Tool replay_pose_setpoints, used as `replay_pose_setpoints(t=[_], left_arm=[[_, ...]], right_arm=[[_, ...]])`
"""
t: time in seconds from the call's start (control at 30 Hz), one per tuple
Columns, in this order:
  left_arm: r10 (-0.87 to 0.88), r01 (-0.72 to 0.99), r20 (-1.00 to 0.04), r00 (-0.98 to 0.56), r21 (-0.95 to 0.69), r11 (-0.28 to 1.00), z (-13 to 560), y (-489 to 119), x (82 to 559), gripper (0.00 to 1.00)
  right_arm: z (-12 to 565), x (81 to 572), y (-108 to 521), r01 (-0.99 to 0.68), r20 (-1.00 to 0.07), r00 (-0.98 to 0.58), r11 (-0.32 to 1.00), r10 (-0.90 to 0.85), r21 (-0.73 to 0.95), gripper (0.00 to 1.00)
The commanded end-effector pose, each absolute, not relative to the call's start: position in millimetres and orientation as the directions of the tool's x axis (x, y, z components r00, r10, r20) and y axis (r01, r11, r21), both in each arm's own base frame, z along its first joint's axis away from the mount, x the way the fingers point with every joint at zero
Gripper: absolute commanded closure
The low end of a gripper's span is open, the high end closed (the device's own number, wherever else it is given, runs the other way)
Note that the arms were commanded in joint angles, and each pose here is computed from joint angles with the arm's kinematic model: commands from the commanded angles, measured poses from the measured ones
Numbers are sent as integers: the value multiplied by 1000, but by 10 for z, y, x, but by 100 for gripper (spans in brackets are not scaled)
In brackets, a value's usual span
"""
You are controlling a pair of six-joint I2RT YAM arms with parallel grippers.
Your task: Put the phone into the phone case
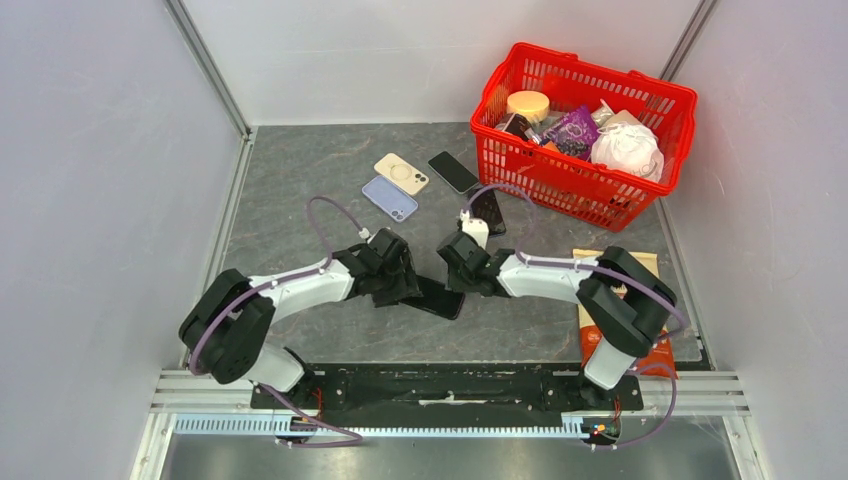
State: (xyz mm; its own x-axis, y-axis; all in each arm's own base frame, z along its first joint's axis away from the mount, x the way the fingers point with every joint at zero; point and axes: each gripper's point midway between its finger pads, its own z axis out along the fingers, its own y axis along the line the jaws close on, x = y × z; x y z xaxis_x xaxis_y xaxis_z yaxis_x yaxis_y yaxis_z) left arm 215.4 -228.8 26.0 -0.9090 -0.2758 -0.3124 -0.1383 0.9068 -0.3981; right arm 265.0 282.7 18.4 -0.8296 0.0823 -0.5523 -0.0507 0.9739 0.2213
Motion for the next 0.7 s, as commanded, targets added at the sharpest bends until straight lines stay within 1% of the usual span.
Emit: replay_pose_setpoints(t=[0.0, 0.17, 0.3, 0.4, 0.5, 0.67], left_arm=[[-302, -110, -399, -866, -438, 892, 348, -2478, 2671, 29], [-239, -44, -386, -891, -449, 892, 354, -2779, 2896, 30], [-193, -3, -382, -904, -446, 895, 409, -2878, 2955, 31], [-169, 13, -380, -910, -433, 901, 451, -2814, 2868, 32], [-150, 19, -374, -915, -412, 911, 453, -2656, 2687, 33], [-128, 36, -364, -923, -412, 910, 471, -2470, 2395, 34]], right_arm=[[-68, 1784, 2713, -72, -353, -936, 974, 8, 214, 62], [-21, 1678, 2706, -65, -354, -935, 967, 28, 247, 61], [-22, 1695, 2616, -55, -370, -929, 975, 30, 216, 59], [61, 1718, 2548, -48, -387, -921, 975, 41, 218, 57], [191, 1711, 2516, -48, -400, -914, 964, 63, 261, 55], [368, 1599, 2719, -100, -375, -925, 913, 62, 396, 55]])
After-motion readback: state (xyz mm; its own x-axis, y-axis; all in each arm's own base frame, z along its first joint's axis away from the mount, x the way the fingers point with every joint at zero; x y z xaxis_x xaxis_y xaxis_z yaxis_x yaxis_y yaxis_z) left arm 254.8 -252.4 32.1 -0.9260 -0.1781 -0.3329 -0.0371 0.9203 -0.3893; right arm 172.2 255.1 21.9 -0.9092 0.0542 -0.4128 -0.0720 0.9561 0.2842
